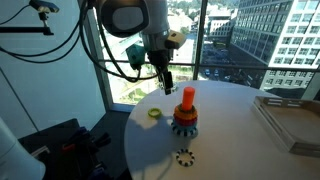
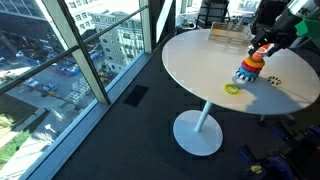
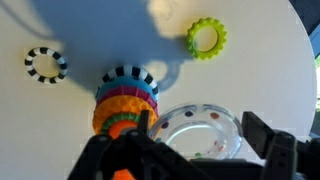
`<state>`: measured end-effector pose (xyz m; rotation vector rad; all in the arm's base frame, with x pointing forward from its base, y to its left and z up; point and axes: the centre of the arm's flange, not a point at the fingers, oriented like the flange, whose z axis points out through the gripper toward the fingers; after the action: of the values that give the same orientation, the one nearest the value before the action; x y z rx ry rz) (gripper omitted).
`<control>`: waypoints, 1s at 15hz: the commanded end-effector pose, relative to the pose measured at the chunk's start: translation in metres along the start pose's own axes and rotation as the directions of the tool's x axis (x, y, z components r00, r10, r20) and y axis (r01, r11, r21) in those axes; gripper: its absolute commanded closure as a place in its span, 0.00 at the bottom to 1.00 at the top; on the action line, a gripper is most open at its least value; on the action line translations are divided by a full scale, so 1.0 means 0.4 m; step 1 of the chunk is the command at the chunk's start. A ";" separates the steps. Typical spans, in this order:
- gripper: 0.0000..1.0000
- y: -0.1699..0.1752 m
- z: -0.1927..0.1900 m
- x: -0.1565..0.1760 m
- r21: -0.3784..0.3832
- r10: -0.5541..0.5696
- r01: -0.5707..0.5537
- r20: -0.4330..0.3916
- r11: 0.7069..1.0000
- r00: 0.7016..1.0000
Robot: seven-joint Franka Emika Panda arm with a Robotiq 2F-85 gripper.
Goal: Remove the clear ring from the rings stacking stand and put it on the table close to the green ring
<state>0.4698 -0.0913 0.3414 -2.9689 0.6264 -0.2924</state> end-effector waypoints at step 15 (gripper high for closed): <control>0.34 -0.051 0.320 -0.014 -0.076 0.030 -0.027 0.036 0.997 0.999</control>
<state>0.4859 -0.0684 0.2284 -3.0231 0.6543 -0.2060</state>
